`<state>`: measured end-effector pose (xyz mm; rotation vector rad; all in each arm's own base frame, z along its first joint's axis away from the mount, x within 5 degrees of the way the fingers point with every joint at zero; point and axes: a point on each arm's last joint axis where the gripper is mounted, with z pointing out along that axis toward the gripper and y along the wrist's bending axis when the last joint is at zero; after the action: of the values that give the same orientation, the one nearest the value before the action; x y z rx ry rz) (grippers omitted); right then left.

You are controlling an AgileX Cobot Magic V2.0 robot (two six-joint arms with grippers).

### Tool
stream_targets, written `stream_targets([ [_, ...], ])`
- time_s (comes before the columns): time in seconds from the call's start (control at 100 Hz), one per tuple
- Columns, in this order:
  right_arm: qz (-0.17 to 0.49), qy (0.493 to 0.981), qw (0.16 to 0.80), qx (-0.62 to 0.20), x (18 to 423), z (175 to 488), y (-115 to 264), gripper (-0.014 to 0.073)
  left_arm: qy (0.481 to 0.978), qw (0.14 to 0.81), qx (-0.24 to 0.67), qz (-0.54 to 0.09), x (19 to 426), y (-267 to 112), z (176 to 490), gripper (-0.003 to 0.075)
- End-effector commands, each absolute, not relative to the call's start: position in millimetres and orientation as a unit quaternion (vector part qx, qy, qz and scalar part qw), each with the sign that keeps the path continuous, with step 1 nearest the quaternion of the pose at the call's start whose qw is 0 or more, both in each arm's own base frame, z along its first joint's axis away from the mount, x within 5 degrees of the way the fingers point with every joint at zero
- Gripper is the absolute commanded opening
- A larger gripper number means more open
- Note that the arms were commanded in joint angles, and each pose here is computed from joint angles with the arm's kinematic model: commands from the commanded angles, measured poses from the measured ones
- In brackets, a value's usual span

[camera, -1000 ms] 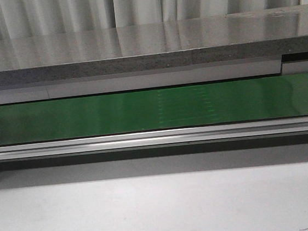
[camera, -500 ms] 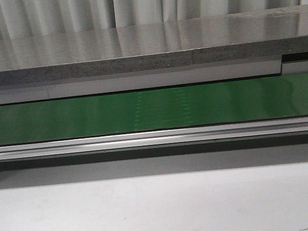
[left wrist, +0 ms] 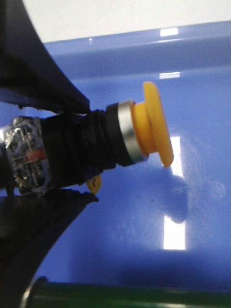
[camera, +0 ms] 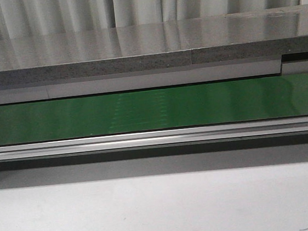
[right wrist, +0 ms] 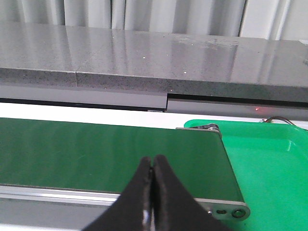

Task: Move button from right to left
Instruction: 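Lower the button into the blue tray and open the left gripper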

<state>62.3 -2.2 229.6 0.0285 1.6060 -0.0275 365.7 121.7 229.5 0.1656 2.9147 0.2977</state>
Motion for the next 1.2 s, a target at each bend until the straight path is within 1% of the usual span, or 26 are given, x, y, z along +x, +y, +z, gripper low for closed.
stream_targets([
  [0.0, -0.016, 0.685, 0.728, 0.010, 62.3, 245.2, -2.3, -0.0067, 0.980, 0.146, 0.058, 0.119, 373.3, 124.8, 242.0, 0.0249],
  [0.23, -0.016, 0.685, 0.728, 0.010, 62.3, 245.2, -2.3, -0.0067, 0.986, 0.113, 0.061, 0.105, 383.9, 127.8, 205.5, 0.0250],
  [0.3, -0.016, 0.685, 0.728, 0.010, 62.3, 245.2, -2.3, -0.0067, 0.987, 0.107, 0.062, 0.103, 384.5, 128.0, 201.2, 0.0250],
  [0.42, -0.016, 0.685, 0.728, 0.010, 62.3, 245.2, -2.3, -0.0067, 0.987, 0.108, 0.063, 0.106, 384.6, 128.4, 202.5, 0.0260],
  [0.52, -0.016, 0.685, 0.728, 0.010, 62.3, 245.2, -2.3, -0.0067, 0.987, 0.108, 0.063, 0.106, 384.6, 128.4, 202.5, 0.0324],
  [0.64, -0.016, 0.685, 0.728, 0.010, 62.3, 245.2, -2.3, -0.0067, 0.987, 0.107, 0.063, 0.105, 384.5, 128.3, 202.5, 0.0452],
  [0.7, -0.016, 0.685, 0.728, 0.010, 62.3, 245.2, -2.3, -0.0067, 0.986, 0.108, 0.063, 0.107, 384.3, 128.5, 203.2, 0.0474],
  [0.89, -0.016, 0.685, 0.728, 0.010, 62.3, 245.2, -2.3, -0.0067, 0.985, 0.111, 0.067, 0.117, 383.9, 129.7, 209.0, 0.0473],
  [1.01, -0.016, 0.685, 0.728, 0.010, 62.3, 245.2, -2.3, -0.0067, 0.982, 0.128, 0.062, 0.123, 385.7, 130.3, 229.4, 0.0473],
  [1.08, -0.016, 0.685, 0.728, 0.010, 62.3, 245.2, -2.3, -0.0067, 0.981, 0.146, 0.052, 0.116, 386.9, 128.6, 246.1, 0.0468],
  [1.15, -0.016, 0.685, 0.728, 0.010, 62.3, 245.2, -2.3, -0.0067, 0.979, 0.174, 0.039, 0.100, 387.9, 124.1, 265.3, 0.0410],
  [1.19, -0.016, 0.685, 0.728, 0.010, 62.3, 245.2, -2.3, -0.0067, 0.977, 0.189, 0.033, 0.093, 387.8, 122.1, 276.7, 0.0346],
])
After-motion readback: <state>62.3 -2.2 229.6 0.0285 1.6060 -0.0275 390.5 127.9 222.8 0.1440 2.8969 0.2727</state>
